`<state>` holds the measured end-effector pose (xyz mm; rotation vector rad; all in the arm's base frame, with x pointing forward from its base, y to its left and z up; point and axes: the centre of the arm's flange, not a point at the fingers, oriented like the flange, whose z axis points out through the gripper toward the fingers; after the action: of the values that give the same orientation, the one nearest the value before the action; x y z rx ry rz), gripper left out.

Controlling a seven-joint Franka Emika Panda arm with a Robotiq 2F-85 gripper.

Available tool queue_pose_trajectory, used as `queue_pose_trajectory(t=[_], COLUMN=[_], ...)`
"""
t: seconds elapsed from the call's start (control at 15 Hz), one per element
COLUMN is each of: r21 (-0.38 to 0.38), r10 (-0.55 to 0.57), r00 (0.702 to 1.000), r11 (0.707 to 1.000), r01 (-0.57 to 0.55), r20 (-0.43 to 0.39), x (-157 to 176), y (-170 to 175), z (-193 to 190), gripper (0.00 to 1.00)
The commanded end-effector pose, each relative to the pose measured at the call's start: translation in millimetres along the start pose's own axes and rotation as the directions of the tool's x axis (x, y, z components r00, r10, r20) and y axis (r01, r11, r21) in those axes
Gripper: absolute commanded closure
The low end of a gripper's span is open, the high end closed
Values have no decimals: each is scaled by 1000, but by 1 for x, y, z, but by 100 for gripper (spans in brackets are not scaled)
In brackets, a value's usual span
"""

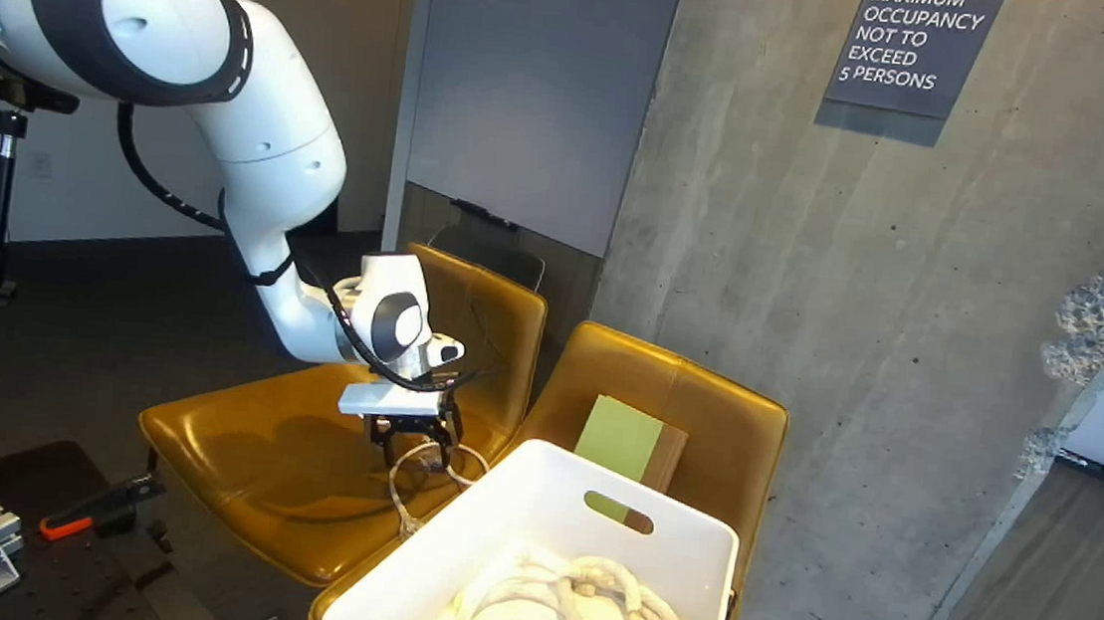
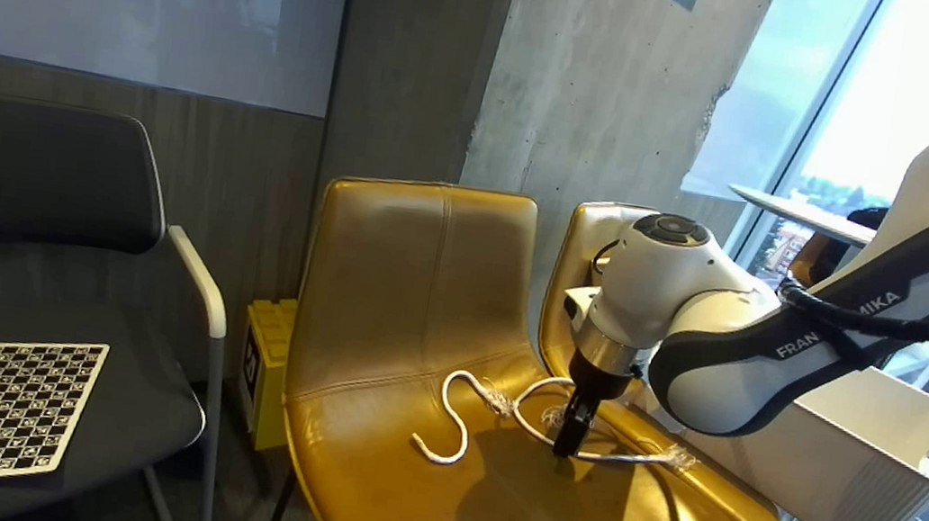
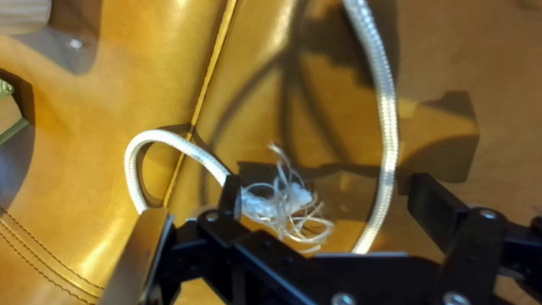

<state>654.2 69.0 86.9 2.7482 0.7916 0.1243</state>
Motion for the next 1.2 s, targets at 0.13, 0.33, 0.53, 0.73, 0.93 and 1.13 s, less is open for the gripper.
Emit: queue_pose_trajectory(t=[0.13, 0.33, 0.53, 0.73, 0.93, 1.13], r21=[-38, -40, -42, -48, -52, -56], r10=[16, 15, 23, 38, 52, 66], r00=[1000, 1000, 999, 999, 998, 997], r11=[999, 999, 999, 998, 997, 996], r01=[-16, -15, -22, -37, -50, -64], r20=[6, 14, 24, 26, 31, 40], x=[14, 11, 8, 5, 1, -3], y=[6, 1, 3, 8, 8, 10], z=[24, 25, 27, 26, 27, 28], gripper=[0, 0, 26, 49, 72, 94])
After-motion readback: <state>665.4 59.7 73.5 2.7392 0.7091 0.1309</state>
